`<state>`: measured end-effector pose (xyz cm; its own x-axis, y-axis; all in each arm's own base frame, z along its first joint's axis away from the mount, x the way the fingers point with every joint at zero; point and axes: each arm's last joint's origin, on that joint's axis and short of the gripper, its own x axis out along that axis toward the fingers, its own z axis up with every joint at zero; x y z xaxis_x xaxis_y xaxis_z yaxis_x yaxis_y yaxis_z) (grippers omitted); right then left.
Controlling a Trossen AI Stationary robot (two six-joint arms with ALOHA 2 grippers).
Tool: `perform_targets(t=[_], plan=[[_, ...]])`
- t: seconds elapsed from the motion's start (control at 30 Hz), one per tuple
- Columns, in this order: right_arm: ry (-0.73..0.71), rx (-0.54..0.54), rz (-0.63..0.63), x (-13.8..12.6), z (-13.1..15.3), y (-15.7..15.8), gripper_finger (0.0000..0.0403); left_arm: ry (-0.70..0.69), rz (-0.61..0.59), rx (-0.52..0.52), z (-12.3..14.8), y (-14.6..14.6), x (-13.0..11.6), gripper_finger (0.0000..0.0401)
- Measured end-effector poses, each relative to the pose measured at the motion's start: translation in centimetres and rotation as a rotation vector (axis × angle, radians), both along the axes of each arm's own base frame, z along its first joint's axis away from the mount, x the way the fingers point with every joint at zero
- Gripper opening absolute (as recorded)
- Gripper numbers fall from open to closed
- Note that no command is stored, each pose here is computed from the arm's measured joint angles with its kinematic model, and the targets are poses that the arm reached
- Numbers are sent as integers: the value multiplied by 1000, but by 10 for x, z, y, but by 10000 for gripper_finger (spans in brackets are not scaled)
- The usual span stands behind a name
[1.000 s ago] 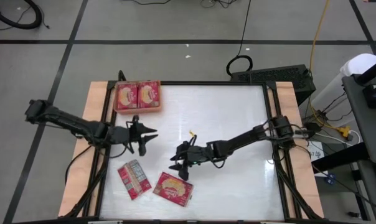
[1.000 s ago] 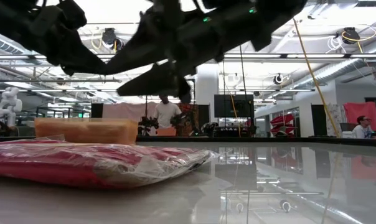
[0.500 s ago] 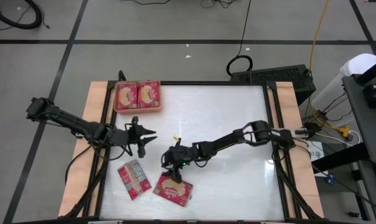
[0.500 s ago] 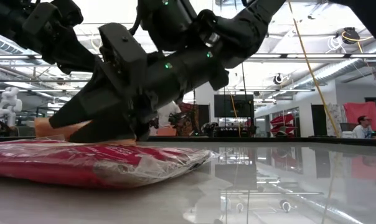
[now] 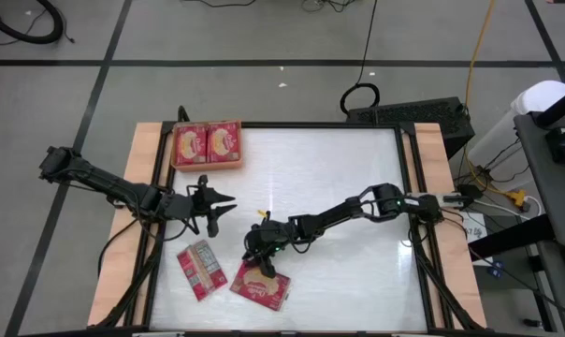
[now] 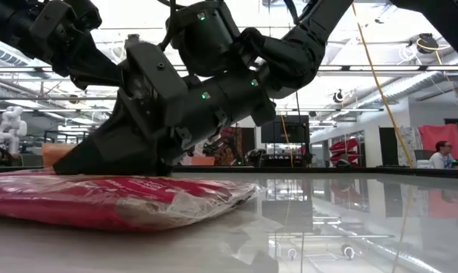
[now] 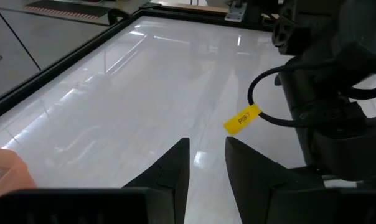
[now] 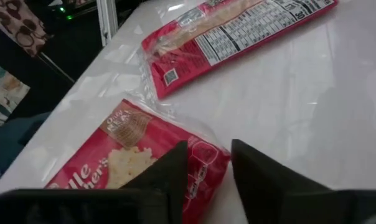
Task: Sort popcorn bags into baskets
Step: Put the red popcorn bag into the orange bin
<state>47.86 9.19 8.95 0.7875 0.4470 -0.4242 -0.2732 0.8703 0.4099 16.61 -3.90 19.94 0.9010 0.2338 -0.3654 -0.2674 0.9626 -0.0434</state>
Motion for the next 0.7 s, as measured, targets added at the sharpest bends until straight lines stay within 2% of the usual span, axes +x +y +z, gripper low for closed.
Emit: perform_targets(t=[0.2,0.33,0.47,0.6,0.7], plan=[[-11,-36,50,-1,1,-3,11,-5,8,-19,0,0,0,106],[33,-72,76,-6,12,-12,9,-17,13,-35,1,0,0,106],[58,-165,79,-17,41,-22,2,-31,25,-73,1,-1,0,106],[67,-307,24,-37,73,-30,1,-43,18,-93,2,-3,1,107],[20,-397,-53,-54,98,-35,1,-49,12,-99,3,-3,1,109]])
